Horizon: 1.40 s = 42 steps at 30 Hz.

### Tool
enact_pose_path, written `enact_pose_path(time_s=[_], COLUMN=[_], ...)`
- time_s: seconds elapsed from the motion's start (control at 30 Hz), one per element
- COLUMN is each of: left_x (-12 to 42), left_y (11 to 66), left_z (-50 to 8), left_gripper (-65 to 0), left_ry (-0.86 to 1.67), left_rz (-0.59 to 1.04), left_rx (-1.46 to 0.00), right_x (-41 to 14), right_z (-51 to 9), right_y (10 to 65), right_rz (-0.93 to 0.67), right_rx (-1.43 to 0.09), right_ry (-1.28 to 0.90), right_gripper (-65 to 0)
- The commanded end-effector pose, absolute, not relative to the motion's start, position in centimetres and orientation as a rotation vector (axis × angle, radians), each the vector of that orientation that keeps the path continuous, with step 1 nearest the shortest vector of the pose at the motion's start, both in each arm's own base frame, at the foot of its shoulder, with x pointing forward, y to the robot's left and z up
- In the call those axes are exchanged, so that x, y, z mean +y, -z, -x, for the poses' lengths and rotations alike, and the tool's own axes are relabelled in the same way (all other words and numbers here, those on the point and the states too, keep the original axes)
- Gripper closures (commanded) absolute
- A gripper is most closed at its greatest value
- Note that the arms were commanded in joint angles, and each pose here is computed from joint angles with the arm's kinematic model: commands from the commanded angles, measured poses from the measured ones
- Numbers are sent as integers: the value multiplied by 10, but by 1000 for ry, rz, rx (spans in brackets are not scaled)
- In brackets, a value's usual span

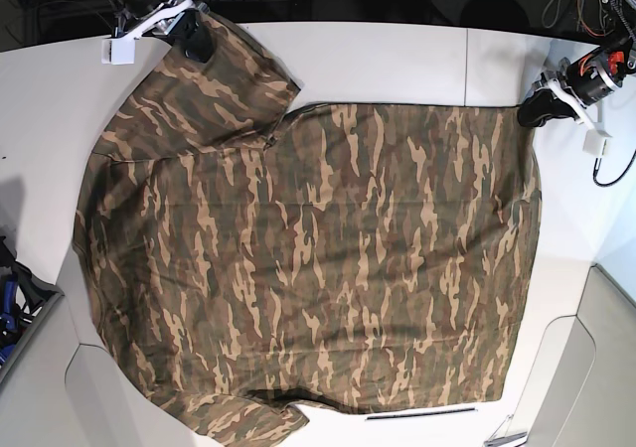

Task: Fold the T-shirt properly
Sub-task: 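Reach both grippers down toward the shirt's hem corners, then grasp the hem corners with both grippers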

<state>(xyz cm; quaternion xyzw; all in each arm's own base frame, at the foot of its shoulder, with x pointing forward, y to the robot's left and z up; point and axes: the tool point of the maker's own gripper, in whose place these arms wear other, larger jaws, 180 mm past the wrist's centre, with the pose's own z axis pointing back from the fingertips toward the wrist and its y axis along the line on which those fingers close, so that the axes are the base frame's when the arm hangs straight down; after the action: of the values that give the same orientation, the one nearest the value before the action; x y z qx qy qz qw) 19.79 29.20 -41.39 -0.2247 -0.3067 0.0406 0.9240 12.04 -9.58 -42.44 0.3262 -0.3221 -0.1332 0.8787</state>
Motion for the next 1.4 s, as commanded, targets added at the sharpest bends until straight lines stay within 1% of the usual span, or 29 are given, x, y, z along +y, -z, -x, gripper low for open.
enact_pose_path(time_s=[0.0, 0.13, 0.23, 0.5, 0.7, 0.9, 1.07, 1.23, 1.37], left_x=[297, 297, 302, 326, 327, 333, 336, 334, 321], left_y=[406, 396, 384, 345, 336, 317, 309, 306, 312], left_z=[-205, -213, -220, -241, -254, -280, -294, -307, -317], left_gripper=[0, 0, 0, 0, 0, 0, 0, 0, 0], left_ry=[-64, -75, -78, -81, -72, -43, -17, 37, 114], left_rz=[448, 471, 464, 405, 401, 356, 315, 258, 227], left_rx=[-652, -687, -730, -864, -900, -990, -1022, -1068, -1061], right_x=[-94, -90, -89, -109, -119, -120, -122, -127, -130], right_z=[-125, -130, -140, -176, -200, -229, -258, -286, -309], right_y=[414, 402, 384, 331, 318, 301, 288, 286, 287], right_rz=[-701, -708, -705, -640, -621, -607, -585, -553, -568], right_rx=[-708, -724, -767, -955, -1026, -1108, -1175, -1206, -1220], right_ry=[269, 235, 190, 112, 97, 54, 18, -6, 10], right_gripper=[0, 0, 0, 0, 0, 0, 0, 0, 0])
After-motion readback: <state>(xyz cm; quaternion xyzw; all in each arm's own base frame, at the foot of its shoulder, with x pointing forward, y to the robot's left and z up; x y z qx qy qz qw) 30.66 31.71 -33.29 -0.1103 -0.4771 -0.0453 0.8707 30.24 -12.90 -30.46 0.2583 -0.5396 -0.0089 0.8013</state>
